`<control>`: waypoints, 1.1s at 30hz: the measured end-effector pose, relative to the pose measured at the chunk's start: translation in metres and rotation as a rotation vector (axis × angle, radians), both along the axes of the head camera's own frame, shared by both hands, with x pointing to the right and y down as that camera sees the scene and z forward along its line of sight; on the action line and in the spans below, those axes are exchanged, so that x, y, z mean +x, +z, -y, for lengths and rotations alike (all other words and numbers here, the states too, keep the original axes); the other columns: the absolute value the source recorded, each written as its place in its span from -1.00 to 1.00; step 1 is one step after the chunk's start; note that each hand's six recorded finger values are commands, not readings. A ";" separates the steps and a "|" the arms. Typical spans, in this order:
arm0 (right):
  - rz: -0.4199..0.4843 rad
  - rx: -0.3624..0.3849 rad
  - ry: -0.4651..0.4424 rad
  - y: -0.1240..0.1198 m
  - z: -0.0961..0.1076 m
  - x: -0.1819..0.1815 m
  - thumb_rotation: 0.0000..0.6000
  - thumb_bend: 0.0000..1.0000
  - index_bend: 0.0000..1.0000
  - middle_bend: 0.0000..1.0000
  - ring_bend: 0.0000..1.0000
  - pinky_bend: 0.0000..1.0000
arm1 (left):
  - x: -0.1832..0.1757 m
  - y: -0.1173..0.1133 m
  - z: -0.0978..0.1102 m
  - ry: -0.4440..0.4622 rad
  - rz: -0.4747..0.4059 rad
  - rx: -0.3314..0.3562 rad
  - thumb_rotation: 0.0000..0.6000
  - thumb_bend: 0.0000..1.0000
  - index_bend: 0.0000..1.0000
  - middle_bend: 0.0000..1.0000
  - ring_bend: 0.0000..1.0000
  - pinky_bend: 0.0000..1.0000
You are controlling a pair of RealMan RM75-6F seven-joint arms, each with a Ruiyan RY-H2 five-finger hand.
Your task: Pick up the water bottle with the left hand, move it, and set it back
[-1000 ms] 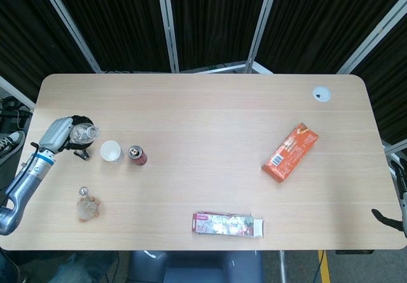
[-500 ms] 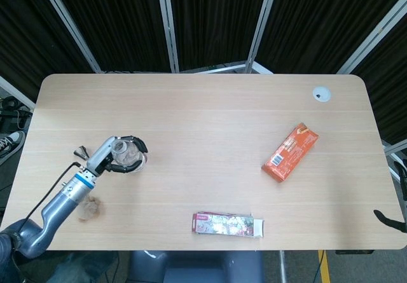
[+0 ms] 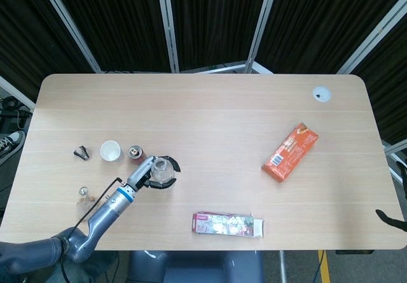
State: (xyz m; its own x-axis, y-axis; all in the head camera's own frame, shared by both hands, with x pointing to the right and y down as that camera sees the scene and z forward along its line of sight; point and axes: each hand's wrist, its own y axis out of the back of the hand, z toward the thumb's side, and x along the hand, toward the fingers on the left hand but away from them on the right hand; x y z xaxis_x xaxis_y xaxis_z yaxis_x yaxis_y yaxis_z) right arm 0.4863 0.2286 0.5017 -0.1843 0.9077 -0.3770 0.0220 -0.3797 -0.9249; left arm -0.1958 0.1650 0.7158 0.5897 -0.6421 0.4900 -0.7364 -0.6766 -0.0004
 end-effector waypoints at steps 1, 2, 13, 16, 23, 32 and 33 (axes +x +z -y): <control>0.000 -0.001 0.001 0.000 0.000 0.000 1.00 -1.00 -1.00 -1.00 -1.00 -1.00 | 0.001 0.003 -0.002 0.001 0.004 0.001 1.00 -0.26 0.08 -0.12 -0.33 -0.25; 0.000 -0.002 0.002 0.000 0.000 0.001 1.00 -1.00 -1.00 -1.00 -1.00 -1.00 | 0.002 0.006 -0.003 0.002 0.008 0.001 1.00 -0.25 0.08 -0.12 -0.33 -0.25; -0.003 -0.008 0.011 0.002 0.000 0.003 1.00 -1.00 -1.00 -1.00 -1.00 -1.00 | 0.003 0.031 -0.018 0.007 0.039 -0.010 1.00 -0.30 0.08 -0.14 -0.33 -0.27; -0.003 -0.008 0.011 0.002 0.000 0.003 1.00 -1.00 -1.00 -1.00 -1.00 -1.00 | 0.002 0.032 -0.019 0.014 0.044 -0.001 1.00 -0.40 0.03 -0.24 -0.40 -0.32; -0.006 -0.008 0.012 0.002 -0.001 0.003 1.00 -1.00 -1.00 -1.00 -1.00 -1.00 | -0.003 0.030 -0.023 0.055 0.062 0.046 1.00 -0.54 -0.70 -0.85 -0.82 -0.71; 0.000 -0.001 0.004 0.000 -0.002 0.000 1.00 -1.00 -1.00 -1.00 -1.00 -1.00 | -0.015 0.020 -0.017 0.042 0.061 0.082 1.00 -0.56 -1.00 -1.00 -0.99 -0.87; 0.001 0.000 0.003 0.000 -0.002 0.000 1.00 -1.00 -1.00 -1.00 -1.00 -1.00 | -0.017 0.017 -0.015 0.039 0.060 0.089 1.00 -0.55 -1.00 -1.00 -1.00 -0.88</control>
State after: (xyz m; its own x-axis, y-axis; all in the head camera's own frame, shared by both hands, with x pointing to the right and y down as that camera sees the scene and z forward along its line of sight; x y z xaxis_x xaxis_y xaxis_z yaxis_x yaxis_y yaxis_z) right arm 0.4861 0.2304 0.5014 -0.1867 0.9073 -0.3769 0.0237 -0.3794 -0.9249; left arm -0.2133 0.1799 0.7328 0.5865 -0.6616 0.4672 -0.7064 -0.7001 -0.1045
